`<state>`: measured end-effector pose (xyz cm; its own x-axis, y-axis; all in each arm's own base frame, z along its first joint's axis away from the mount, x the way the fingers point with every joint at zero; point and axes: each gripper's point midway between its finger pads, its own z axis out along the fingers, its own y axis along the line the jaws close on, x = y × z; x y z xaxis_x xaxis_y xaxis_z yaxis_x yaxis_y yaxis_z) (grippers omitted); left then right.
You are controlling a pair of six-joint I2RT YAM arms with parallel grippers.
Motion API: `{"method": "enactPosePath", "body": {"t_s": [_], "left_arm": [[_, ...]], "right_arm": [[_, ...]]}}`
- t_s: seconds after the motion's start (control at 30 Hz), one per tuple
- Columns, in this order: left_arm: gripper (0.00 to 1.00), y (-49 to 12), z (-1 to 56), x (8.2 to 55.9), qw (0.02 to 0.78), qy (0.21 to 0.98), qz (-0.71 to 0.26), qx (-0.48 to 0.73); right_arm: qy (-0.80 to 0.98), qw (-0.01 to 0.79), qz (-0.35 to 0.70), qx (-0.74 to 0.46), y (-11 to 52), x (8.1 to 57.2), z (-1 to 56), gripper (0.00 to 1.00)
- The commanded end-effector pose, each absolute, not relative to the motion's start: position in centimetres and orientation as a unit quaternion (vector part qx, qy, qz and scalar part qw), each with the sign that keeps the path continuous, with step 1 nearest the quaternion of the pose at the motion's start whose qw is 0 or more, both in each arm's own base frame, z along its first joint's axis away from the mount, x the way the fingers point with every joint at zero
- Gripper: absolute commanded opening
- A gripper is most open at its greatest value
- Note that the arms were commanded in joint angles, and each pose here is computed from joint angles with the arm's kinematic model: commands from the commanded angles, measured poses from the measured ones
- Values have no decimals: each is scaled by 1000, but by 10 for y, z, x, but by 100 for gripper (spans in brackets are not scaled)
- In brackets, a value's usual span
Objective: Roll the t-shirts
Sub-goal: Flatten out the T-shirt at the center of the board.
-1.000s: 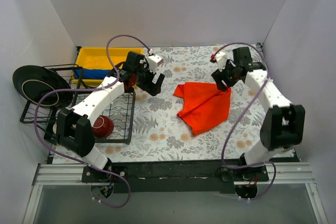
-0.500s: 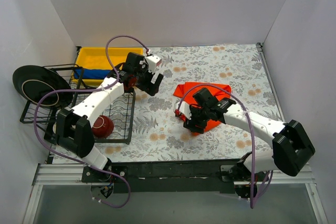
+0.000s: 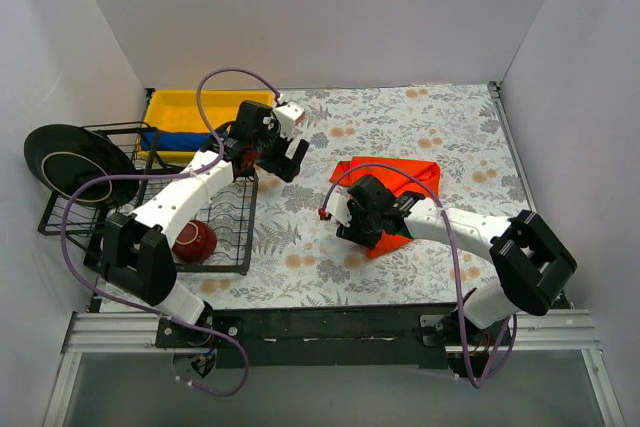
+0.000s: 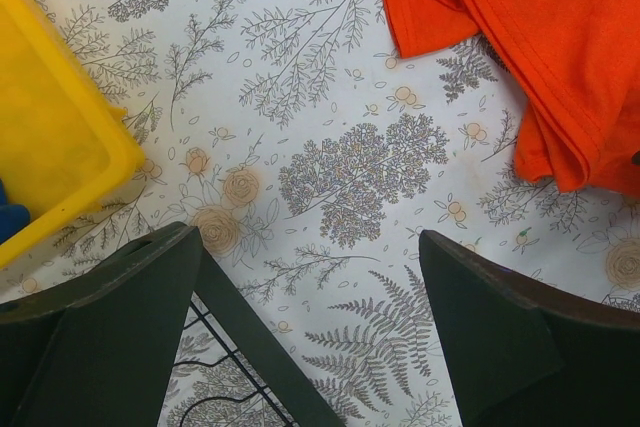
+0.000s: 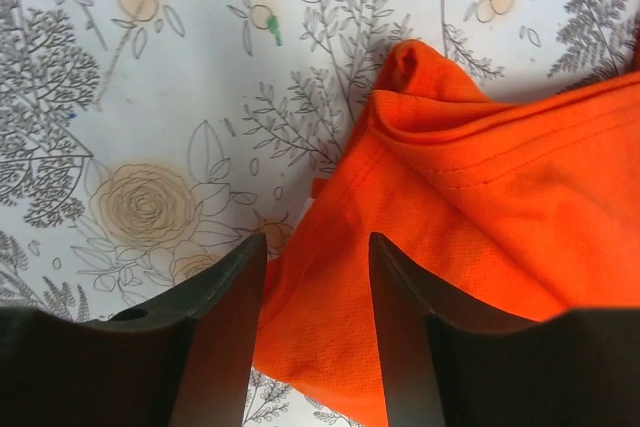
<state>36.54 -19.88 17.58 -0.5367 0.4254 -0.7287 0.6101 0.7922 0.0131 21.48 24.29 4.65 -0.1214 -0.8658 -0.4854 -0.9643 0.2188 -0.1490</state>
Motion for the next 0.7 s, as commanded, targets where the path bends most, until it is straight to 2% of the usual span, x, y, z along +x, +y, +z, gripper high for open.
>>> {"method": "enactPosePath", "body": {"t_s": [0.0,0.13,0.27,0.37,0.4,0.43,0.6,0.67], "left_arm": [[91,-197,199,364,409,854,-120,298],[91,-198,198,366,408,855,-122,298],[91,-202,196,367,405,853,-130,301],[91,-206,196,369,403,853,-137,302],[91,-206,195,370,403,853,-137,303],[91,-207,196,370,404,852,-139,303],[91,-210,195,372,399,854,-142,304],[91,-210,194,373,398,854,-142,304]], "right_arm": [[750,280,59,-597,243,238,54,49],[750,271,43,-601,235,237,53,43],[749,260,34,-609,227,233,55,31],[743,242,50,-622,225,222,55,20],[739,239,64,-626,228,218,57,7],[741,234,64,-625,226,216,57,1],[739,250,102,-617,238,222,98,1],[716,302,112,-619,255,239,153,1]]}}
